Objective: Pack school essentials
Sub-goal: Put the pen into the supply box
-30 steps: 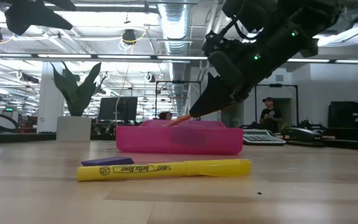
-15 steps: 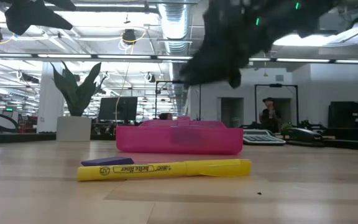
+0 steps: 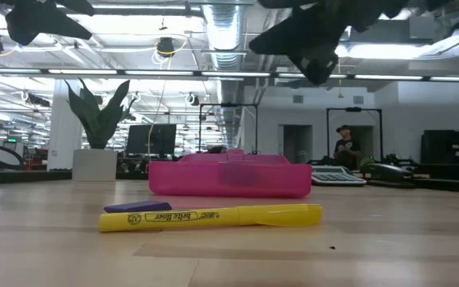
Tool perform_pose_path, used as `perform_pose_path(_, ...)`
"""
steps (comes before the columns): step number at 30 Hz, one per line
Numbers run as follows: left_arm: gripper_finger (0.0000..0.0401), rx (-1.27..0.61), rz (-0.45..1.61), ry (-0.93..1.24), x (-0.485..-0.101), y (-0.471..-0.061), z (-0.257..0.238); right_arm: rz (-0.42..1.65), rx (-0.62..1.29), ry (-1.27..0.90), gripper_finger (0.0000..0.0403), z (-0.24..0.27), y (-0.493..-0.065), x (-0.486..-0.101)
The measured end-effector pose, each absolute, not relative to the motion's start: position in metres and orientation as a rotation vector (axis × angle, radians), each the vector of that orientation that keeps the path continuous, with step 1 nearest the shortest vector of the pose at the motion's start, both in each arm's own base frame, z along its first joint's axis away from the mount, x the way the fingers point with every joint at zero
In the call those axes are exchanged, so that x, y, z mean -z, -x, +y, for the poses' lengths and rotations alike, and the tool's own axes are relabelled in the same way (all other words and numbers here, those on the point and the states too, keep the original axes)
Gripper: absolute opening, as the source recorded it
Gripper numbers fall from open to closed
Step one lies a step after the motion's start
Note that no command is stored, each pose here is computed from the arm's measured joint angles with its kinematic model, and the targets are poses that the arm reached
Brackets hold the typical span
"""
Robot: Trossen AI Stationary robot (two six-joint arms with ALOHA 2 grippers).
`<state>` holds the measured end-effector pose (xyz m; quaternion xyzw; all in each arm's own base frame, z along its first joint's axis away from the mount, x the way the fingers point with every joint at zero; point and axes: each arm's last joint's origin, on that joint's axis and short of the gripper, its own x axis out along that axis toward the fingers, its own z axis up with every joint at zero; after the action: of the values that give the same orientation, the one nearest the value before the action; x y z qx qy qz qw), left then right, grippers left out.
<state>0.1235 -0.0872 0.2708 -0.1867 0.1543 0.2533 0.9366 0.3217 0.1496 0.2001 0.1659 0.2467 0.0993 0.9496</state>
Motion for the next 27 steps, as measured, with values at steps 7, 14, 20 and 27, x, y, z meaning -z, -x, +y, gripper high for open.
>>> perform_pose_path(7, 0.0208, -0.522, 0.319, 0.379, -0.270, -0.123, -0.087, 0.559, -0.249, -0.215, 0.0185, 0.172, -0.324, -0.162)
perform_pose_path(14, 0.0208, -0.523, 0.320, 0.378, -0.270, -0.123, -0.086, 0.546, -0.249, -0.193, 0.0232, 0.175, -0.335, -0.129)
perform_pose_path(20, 0.0208, -0.525, 0.318, 0.381, -0.270, -0.123, -0.086, 0.580, -0.248, -0.124, 0.0264, 0.172, -0.339, -0.106)
perform_pose_path(27, 0.0208, -0.530, 0.321, 0.380, -0.270, -0.122, -0.086, 0.597, -0.244, -0.100, 0.0265, 0.178, -0.339, -0.078)
